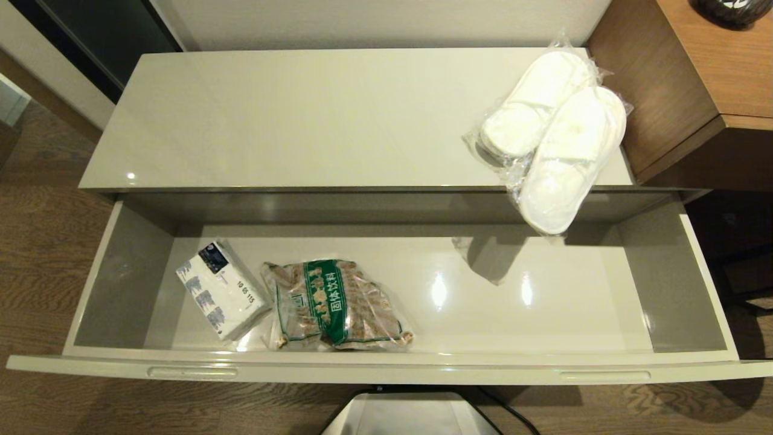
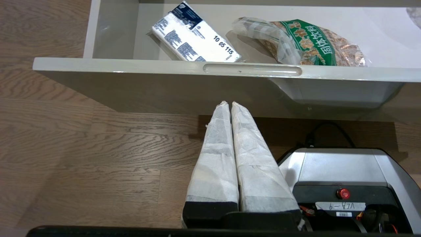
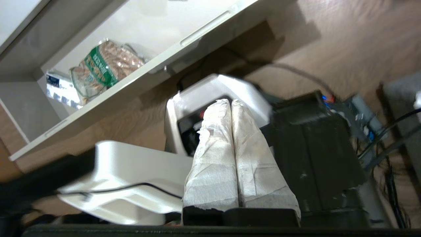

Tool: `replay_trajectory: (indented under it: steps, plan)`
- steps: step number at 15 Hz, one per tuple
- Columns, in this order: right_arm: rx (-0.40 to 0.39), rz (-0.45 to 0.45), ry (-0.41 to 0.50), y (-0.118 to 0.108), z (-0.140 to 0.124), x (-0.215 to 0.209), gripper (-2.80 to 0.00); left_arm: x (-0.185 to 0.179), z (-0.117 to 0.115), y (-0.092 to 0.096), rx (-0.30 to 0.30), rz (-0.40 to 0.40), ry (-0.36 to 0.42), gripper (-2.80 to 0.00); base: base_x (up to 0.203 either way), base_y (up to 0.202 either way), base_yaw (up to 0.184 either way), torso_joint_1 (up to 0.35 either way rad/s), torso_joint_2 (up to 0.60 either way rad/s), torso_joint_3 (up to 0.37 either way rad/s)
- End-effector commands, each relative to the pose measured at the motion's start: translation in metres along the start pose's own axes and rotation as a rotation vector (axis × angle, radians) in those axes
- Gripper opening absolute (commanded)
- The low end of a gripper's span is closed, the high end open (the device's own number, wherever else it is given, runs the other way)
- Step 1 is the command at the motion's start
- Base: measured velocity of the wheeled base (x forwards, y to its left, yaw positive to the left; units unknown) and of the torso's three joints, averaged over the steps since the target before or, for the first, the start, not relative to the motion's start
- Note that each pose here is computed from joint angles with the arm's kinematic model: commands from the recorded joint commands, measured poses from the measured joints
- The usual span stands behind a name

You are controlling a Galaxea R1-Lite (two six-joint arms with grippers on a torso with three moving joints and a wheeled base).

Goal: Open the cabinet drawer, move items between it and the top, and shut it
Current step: Pick up the disposable slippers on the table

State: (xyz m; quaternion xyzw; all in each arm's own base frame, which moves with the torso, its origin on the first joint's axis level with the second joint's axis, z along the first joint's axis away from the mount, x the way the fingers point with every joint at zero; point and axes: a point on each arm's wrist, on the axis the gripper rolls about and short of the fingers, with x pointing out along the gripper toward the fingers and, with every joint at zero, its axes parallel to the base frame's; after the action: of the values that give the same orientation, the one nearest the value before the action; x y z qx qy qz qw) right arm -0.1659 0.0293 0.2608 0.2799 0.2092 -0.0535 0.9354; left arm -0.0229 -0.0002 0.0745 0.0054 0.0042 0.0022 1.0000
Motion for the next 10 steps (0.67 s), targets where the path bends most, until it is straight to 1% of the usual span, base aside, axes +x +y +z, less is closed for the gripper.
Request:
replay_trajectory:
  steps: [1,3,6,8,10]
  plan:
    - [0.032,-0.075,0.15,0.025,0.058,0.046,-2.8,0.0,0.0,0.0,0.0,0.0,-0.001,-2.8,0.0,0.0,0.0,0.0,0.0,0.0]
    - [0.065,-0.107,0.22,0.04,0.104,0.102,-2.8,0.0,0.0,0.0,0.0,0.0,0.001,-2.8,0.0,0.0,0.0,0.0,0.0,0.0]
    - [0.155,-0.116,0.303,0.053,0.15,0.188,-2.8,0.0,0.0,0.0,0.0,0.0,-0.001,-2.8,0.0,0.0,0.0,0.0,0.0,0.0]
    - [0.22,-0.104,0.323,0.06,0.171,0.251,-2.8,0.0,0.0,0.0,0.0,0.0,-0.001,-2.8,0.0,0.0,0.0,0.0,0.0,0.0]
    - [0.251,-0.069,0.332,0.072,0.182,0.313,-2.8,0.0,0.0,0.0,0.0,0.0,-0.001,-2.8,0.0,0.0,0.0,0.0,0.0,0.0]
